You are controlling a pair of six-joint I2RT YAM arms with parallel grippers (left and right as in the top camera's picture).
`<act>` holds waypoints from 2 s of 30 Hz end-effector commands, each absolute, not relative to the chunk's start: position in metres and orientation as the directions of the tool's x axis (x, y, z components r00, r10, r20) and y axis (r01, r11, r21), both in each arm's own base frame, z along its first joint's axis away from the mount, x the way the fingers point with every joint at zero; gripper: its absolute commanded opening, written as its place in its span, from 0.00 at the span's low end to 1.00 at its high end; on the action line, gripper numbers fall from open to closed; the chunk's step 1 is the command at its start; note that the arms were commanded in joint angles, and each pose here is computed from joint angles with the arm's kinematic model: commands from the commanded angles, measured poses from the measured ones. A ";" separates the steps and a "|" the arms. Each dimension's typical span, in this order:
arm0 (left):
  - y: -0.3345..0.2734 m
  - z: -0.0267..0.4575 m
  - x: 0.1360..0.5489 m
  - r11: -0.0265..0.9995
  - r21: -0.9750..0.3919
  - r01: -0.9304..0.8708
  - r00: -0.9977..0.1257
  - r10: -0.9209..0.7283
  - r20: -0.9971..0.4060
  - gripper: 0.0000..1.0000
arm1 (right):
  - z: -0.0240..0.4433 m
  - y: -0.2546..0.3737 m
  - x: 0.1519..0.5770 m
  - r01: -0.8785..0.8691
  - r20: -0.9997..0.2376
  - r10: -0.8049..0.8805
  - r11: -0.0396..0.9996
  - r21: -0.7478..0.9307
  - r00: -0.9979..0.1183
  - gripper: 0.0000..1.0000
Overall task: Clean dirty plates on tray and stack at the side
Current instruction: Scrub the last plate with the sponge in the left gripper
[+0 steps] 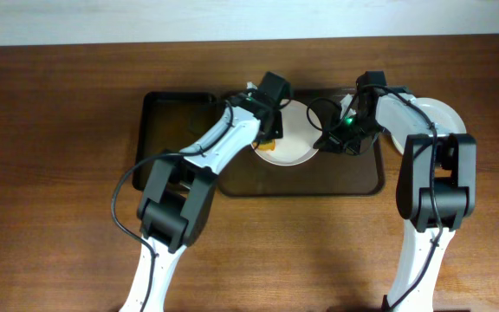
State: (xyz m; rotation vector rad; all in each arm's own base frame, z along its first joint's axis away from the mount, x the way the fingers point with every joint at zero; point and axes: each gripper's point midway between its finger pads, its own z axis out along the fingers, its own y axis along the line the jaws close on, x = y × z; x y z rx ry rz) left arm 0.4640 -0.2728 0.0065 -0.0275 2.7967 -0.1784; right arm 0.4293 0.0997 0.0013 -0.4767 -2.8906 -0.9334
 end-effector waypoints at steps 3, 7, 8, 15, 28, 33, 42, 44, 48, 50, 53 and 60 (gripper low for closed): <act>-0.290 -0.050 0.419 0.998 0.063 0.007 -0.952 0.026 -0.305 0.00 | -0.055 0.092 0.398 0.349 0.248 0.263 0.833 0.429 -0.932 0.04; -0.305 -0.067 0.446 1.000 0.020 0.002 -0.912 0.010 -0.410 0.00 | -0.055 0.093 0.398 0.350 0.251 0.262 0.832 0.430 -0.932 0.04; -0.304 -0.066 0.453 1.000 0.006 -0.009 -0.904 -0.005 -0.427 0.00 | -0.055 0.093 0.398 0.350 0.252 0.262 0.832 0.430 -0.932 0.04; -0.248 -0.073 0.482 0.986 -0.135 -0.095 -0.944 -0.132 -0.302 0.00 | -0.055 0.093 0.397 0.351 0.253 0.262 0.832 0.429 -0.931 0.04; -0.300 -0.083 0.404 0.983 -0.180 0.047 -0.996 0.033 -0.083 0.00 | -0.055 0.093 0.398 0.350 0.251 0.262 0.832 0.430 -0.932 0.04; -0.237 -0.066 0.469 0.982 0.180 -0.054 -0.911 0.026 -0.413 0.00 | -0.055 0.093 0.398 0.350 0.250 0.262 0.832 0.430 -0.932 0.04; -0.302 -0.079 0.370 0.958 -0.287 0.006 -0.992 0.041 0.117 0.00 | -0.055 0.093 0.398 0.349 0.250 0.262 0.832 0.430 -0.932 0.04; -0.321 -0.075 0.358 0.938 -0.346 0.025 -0.987 0.078 0.142 0.00 | -0.055 0.093 0.398 0.349 0.250 0.262 0.832 0.430 -0.932 0.04; -0.296 -0.083 0.409 0.988 -0.082 0.133 -0.981 0.119 -0.154 0.00 | -0.055 0.093 0.398 0.350 0.251 0.262 0.832 0.430 -0.932 0.04; -0.275 -0.078 0.444 0.997 0.010 0.073 -0.956 0.073 -0.285 0.00 | -0.055 0.093 0.398 0.350 0.251 0.262 0.832 0.430 -0.932 0.04; -0.234 -0.070 0.473 0.991 0.112 -0.067 -0.923 -0.019 -0.384 0.00 | -0.055 0.093 0.398 0.349 0.250 0.262 0.833 0.430 -0.932 0.04; -0.283 -0.083 0.381 0.978 -0.207 -0.032 -0.996 -0.016 0.083 0.00 | -0.055 0.093 0.398 0.349 0.250 0.262 0.832 0.431 -0.932 0.04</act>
